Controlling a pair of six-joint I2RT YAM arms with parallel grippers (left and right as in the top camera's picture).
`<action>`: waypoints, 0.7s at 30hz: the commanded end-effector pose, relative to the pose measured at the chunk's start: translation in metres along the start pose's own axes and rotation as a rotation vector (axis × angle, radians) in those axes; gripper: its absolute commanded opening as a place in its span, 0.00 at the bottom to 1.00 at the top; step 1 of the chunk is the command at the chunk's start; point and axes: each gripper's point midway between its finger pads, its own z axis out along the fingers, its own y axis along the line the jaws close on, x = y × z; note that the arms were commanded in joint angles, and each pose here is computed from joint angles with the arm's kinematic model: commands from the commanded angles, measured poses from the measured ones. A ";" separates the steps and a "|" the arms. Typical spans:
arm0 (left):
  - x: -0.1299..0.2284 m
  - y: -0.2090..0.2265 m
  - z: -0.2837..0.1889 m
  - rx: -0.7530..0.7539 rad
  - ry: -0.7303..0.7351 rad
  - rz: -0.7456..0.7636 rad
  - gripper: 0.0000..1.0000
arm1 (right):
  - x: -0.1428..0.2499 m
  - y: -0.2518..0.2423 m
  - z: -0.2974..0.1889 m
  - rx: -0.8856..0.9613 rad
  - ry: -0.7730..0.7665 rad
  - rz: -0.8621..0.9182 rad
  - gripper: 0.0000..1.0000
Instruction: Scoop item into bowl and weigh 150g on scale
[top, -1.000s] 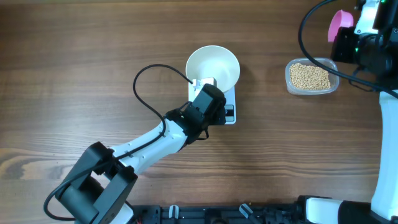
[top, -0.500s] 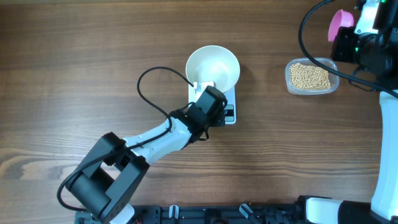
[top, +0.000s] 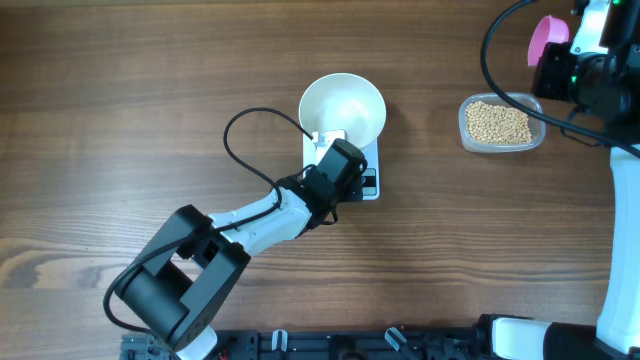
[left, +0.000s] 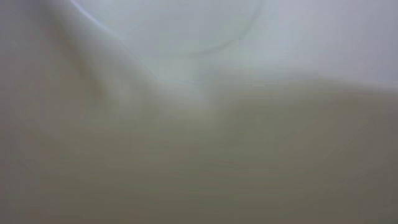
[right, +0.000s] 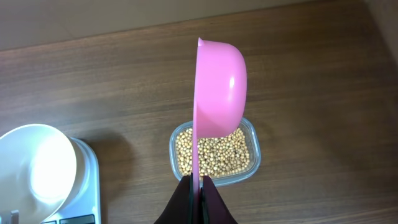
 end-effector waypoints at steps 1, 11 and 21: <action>0.006 0.010 0.006 -0.042 0.012 0.008 0.04 | -0.001 0.003 0.002 -0.011 0.000 0.013 0.04; 0.021 0.011 0.005 -0.034 0.085 0.011 0.04 | 0.000 0.003 0.002 -0.011 0.003 0.013 0.05; 0.022 0.012 0.005 -0.039 0.091 0.011 0.04 | 0.001 0.003 0.002 -0.011 0.006 0.013 0.04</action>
